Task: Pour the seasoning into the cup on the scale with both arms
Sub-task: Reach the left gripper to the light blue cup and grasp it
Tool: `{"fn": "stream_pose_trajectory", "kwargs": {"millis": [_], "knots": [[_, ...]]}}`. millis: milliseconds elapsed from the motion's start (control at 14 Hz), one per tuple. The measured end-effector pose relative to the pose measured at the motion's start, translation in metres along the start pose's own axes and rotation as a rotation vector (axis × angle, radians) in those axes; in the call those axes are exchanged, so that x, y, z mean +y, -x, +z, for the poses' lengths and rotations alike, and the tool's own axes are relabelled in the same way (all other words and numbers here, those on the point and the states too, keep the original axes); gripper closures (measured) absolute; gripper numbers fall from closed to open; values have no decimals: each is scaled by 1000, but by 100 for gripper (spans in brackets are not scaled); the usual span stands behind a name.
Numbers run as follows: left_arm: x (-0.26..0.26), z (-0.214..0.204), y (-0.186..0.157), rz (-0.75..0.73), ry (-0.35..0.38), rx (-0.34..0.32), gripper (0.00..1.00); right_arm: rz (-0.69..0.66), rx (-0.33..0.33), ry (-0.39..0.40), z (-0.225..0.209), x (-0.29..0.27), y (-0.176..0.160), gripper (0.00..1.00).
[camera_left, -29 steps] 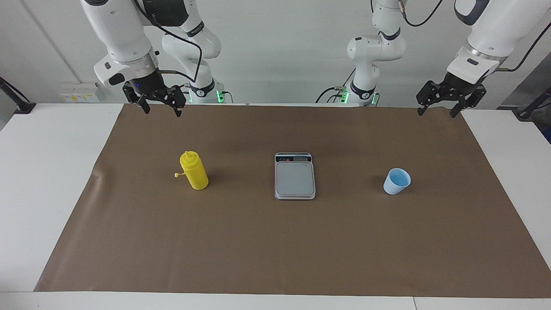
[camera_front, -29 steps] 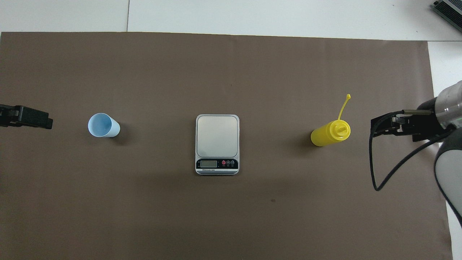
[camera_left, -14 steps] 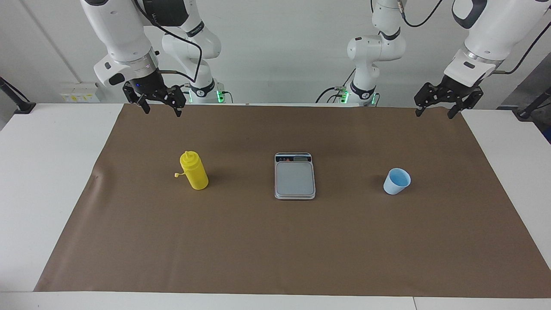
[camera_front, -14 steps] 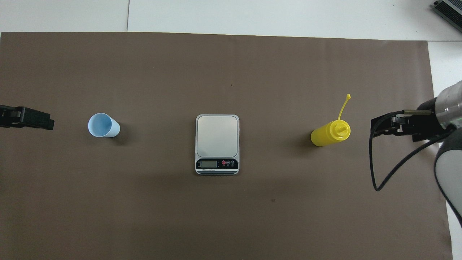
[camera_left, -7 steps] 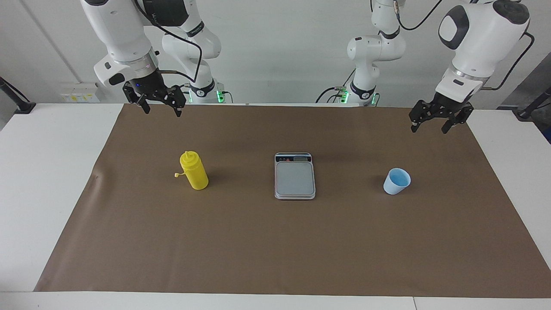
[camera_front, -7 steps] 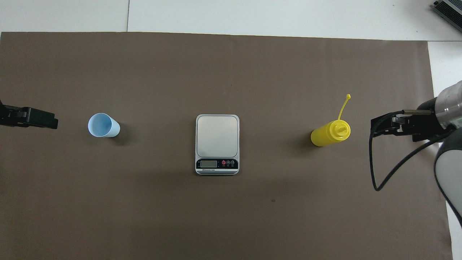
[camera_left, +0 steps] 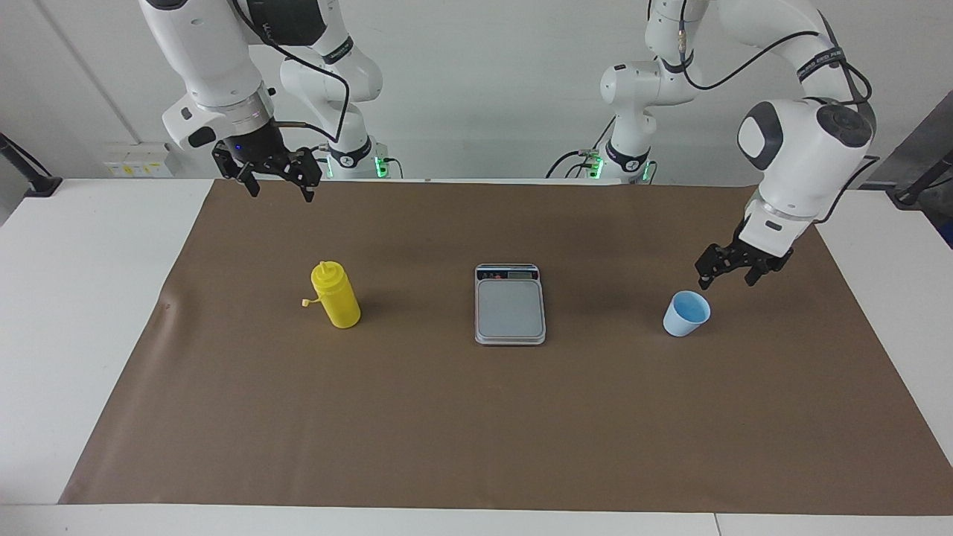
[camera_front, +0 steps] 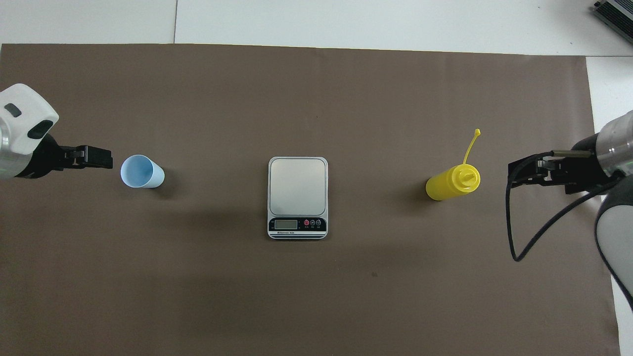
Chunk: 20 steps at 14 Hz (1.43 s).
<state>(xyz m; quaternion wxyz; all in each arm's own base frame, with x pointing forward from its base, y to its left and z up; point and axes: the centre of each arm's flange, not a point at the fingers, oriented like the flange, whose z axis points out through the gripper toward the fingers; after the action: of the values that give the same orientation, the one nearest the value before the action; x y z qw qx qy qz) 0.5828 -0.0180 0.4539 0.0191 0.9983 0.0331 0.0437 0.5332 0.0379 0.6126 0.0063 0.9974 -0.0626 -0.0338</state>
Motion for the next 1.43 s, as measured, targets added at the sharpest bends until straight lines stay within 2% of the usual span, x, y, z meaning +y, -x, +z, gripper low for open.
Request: {"fn": "stream_pose_trajectory", "kwargs": {"millis": [357,857,1286,1357,1429], "knots": [[-22,44,8,-42,-1,49,0,0,0,0,0,0,0,0],[-20,104,13,-56,1,33,0,0,0,0,0,0,0,0],[-19,108,16,-61,0,29,0,0,0,0,0,0,0,0],[-19,109,17,-64,0,28,7,0,0,0,0,0,0,0],[-19,109,17,-66,0,26,7,0,0,0,0,0,0,0]]}}
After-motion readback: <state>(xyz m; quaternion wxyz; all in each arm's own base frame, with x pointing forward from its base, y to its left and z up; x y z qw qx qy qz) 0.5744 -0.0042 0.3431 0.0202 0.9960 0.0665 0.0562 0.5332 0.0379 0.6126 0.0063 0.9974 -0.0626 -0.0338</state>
